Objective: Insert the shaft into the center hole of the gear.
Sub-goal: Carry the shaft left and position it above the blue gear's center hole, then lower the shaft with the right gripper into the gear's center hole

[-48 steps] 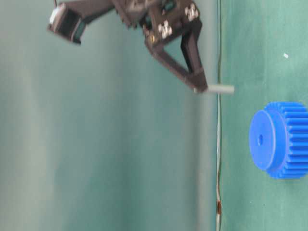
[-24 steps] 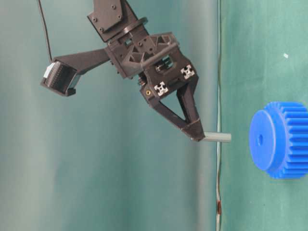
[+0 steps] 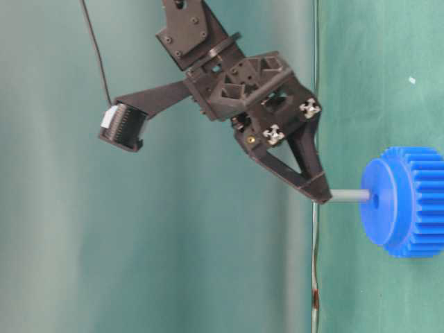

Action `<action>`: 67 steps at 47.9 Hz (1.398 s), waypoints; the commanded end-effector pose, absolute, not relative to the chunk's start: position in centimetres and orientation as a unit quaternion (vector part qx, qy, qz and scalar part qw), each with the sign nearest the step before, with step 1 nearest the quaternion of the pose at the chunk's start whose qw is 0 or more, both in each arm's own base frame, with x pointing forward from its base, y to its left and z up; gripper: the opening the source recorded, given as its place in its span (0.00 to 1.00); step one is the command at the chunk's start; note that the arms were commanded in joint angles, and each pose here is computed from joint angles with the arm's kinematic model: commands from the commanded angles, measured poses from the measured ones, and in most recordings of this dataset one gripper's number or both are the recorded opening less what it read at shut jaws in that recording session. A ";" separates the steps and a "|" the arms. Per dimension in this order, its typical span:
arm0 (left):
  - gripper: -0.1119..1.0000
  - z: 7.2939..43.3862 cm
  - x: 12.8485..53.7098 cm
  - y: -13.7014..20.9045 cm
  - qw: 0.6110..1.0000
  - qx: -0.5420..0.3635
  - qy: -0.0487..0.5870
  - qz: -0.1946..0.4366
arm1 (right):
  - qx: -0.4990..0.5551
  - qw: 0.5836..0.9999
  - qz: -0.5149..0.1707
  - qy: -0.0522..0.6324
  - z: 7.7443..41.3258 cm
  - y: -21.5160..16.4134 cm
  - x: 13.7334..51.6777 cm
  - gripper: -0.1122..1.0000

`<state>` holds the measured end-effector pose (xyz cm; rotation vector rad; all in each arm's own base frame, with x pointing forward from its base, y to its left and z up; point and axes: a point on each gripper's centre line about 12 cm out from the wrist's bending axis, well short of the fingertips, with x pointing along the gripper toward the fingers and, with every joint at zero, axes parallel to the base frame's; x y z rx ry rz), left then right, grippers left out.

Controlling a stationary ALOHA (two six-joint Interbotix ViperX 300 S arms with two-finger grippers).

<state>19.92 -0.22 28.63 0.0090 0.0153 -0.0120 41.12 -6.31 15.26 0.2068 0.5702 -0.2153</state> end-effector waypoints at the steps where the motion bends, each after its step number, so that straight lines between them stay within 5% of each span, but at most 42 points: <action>1: 0.10 29.5 20.1 -0.3 1.000 0.004 -0.004 -0.007 | 0.103 0.954 -0.106 0.261 16.4 -6.4 41.7 0.27; 67: 0.10 29.5 20.1 -0.3 1.000 0.005 -0.001 -0.007 | 0.099 0.960 -0.093 0.246 17.5 -5.4 42.6 0.27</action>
